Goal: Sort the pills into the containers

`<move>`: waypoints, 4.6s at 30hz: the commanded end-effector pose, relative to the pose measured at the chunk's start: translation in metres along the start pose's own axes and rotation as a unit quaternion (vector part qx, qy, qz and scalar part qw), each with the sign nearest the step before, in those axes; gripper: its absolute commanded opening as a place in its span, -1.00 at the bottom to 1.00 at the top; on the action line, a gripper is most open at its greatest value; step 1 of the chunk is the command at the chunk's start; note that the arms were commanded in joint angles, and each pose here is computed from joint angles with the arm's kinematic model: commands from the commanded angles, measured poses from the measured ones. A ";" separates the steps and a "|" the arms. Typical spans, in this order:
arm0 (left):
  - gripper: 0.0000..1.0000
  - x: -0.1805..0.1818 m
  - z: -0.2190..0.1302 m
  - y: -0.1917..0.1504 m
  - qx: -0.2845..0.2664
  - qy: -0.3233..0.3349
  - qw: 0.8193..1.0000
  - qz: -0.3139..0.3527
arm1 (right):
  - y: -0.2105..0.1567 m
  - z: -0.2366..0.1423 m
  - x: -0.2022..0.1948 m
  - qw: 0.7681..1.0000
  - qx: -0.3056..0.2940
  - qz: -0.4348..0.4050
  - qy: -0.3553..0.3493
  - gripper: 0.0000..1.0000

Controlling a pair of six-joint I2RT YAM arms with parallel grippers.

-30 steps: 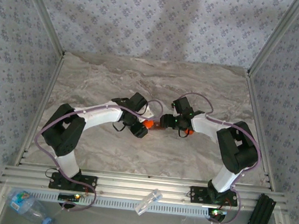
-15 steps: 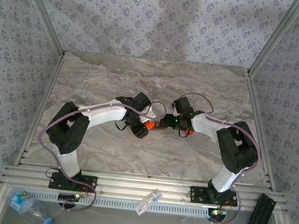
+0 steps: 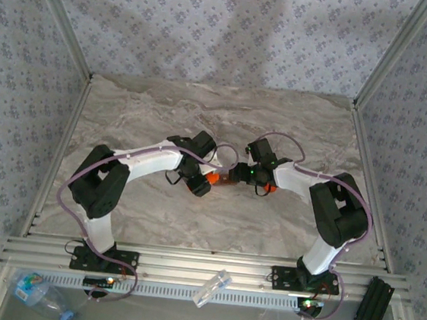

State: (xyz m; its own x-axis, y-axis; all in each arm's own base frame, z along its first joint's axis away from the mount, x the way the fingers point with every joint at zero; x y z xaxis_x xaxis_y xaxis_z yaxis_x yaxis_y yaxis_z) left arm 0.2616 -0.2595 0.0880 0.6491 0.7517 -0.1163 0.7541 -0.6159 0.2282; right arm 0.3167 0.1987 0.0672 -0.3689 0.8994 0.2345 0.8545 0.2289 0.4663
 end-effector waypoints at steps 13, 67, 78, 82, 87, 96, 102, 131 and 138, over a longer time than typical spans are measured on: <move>-1.00 -0.006 0.001 0.006 0.021 0.035 0.998 0.040 | -0.012 0.010 0.000 1.000 0.019 0.015 0.009 0.46; -1.00 -0.005 0.001 0.015 0.057 0.132 0.982 0.123 | -0.013 0.015 0.002 1.000 0.022 0.017 0.015 0.45; -1.00 -0.002 -0.003 0.017 0.055 0.155 0.977 0.137 | -0.014 0.015 0.002 0.999 0.023 0.017 0.016 0.45; -1.00 -0.003 -0.004 0.017 0.057 0.162 0.974 0.145 | -0.013 0.016 0.002 0.999 0.023 0.017 0.016 0.45; -1.00 -0.002 -0.005 0.017 0.058 0.169 0.973 0.149 | -0.013 0.015 0.002 0.999 0.022 0.017 0.016 0.45; -1.00 -0.001 -0.015 0.019 0.058 0.181 0.968 0.161 | -0.014 0.016 0.002 0.999 0.025 0.017 0.016 0.45; -1.00 -0.001 -0.015 0.017 0.068 0.183 0.966 0.167 | -0.014 0.016 0.002 0.999 0.025 0.017 0.016 0.45; -1.00 -0.010 -0.005 0.011 0.109 0.147 0.971 0.157 | -0.013 0.014 0.004 0.999 0.025 0.018 0.018 0.44; -1.00 -0.008 -0.007 0.010 0.117 0.114 0.979 0.122 | -0.013 0.014 0.005 0.999 0.024 0.018 0.020 0.44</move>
State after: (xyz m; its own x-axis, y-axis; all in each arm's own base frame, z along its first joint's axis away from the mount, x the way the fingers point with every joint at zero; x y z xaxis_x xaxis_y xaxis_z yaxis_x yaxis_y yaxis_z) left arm 0.2663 -0.2727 0.0943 0.8051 0.5604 0.1945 0.5675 -0.8231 0.0225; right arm 0.3179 0.2003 0.0659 -0.3575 0.9001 0.2489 0.8581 0.2114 0.4679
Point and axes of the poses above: each hand's point on the last joint's axis, 136 mm out from that joint toward the fingers, its own z axis out along the fingers, its own x axis along the line the jaws close on, y = z × x, the point moved 4 cm from there along -z, back along the fingers, and after that the axes turned 14 degrees about -z, right-handed, at the moved point
